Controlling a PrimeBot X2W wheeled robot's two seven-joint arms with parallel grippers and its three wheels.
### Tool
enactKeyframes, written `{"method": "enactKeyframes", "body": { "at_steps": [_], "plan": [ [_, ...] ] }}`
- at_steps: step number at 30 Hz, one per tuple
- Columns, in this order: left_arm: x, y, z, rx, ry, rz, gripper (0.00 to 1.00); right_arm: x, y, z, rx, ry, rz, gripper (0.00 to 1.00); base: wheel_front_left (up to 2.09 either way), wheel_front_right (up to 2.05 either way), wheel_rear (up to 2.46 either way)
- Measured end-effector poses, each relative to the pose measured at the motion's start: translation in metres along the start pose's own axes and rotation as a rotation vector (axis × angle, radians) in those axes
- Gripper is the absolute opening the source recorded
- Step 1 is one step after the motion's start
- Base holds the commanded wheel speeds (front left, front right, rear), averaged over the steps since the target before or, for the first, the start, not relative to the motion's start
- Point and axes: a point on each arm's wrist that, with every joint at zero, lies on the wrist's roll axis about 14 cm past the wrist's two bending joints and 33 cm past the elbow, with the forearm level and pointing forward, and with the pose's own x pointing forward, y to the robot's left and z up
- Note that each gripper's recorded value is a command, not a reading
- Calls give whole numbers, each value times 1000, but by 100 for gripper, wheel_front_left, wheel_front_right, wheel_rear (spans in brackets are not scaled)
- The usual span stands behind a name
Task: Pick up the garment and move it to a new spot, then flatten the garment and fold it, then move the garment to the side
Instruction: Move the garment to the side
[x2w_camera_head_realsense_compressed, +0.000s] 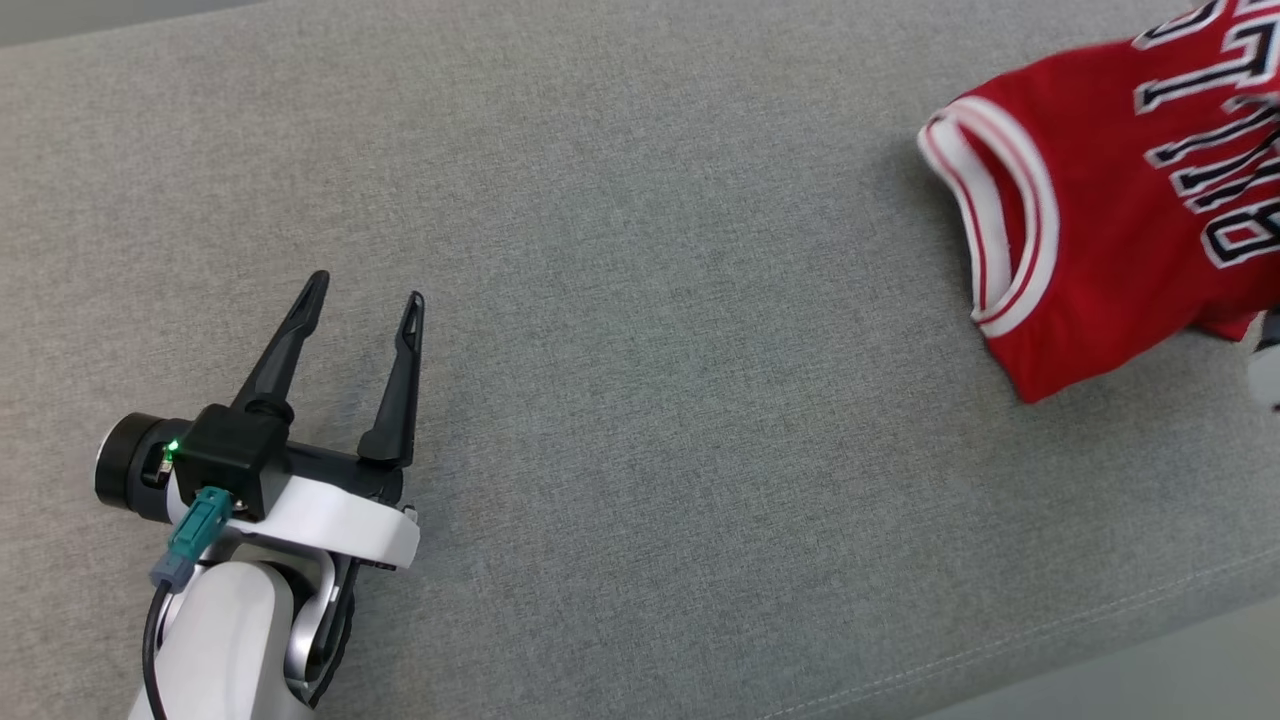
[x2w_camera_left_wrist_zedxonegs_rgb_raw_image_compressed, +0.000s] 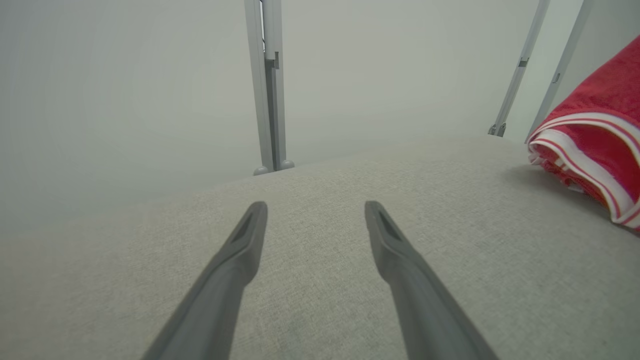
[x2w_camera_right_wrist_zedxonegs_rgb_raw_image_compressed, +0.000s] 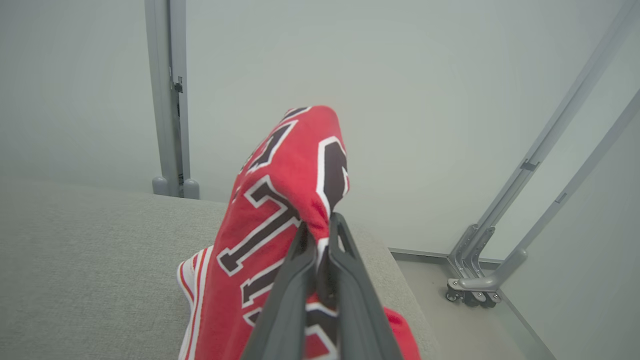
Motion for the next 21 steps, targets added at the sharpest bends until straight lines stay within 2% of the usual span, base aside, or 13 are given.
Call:
{"method": "enactKeyframes", "body": {
  "at_steps": [7, 13, 14, 15, 16, 17, 18, 21],
  "plan": [
    [6, -6, -11, -6, 25, -32, 100, 18, -47, -3, -57, 40, -86, 0, 0, 0, 0],
    [14, -4, -16, -5, 29, -49, 100, 34, -71, -32, -129, 137, -126, 0, 0, 0, 0],
    [15, -3, -18, -5, 33, -47, 100, 37, -69, -39, -132, 152, -120, 3, 0, 0, 0],
    [15, -1, -21, -6, 39, -46, 100, 40, -70, -46, -133, 172, -124, 30, 0, 0, 0],
    [15, 1, -24, -6, 46, -44, 100, 42, -71, -54, -145, 196, -125, 48, 0, 0, 0],
    [15, 2, -26, -6, 50, -42, 100, 44, -73, -59, -142, 205, -132, 85, 0, 0, 0],
    [16, 3, -28, -8, 52, -40, 100, 47, -76, -65, -145, 215, -141, 100, 0, 0, 0],
    [16, 8, -33, -10, 60, -31, 100, 53, -79, -80, -150, 243, -159, 100, 0, 0, 0]
  ]
}}
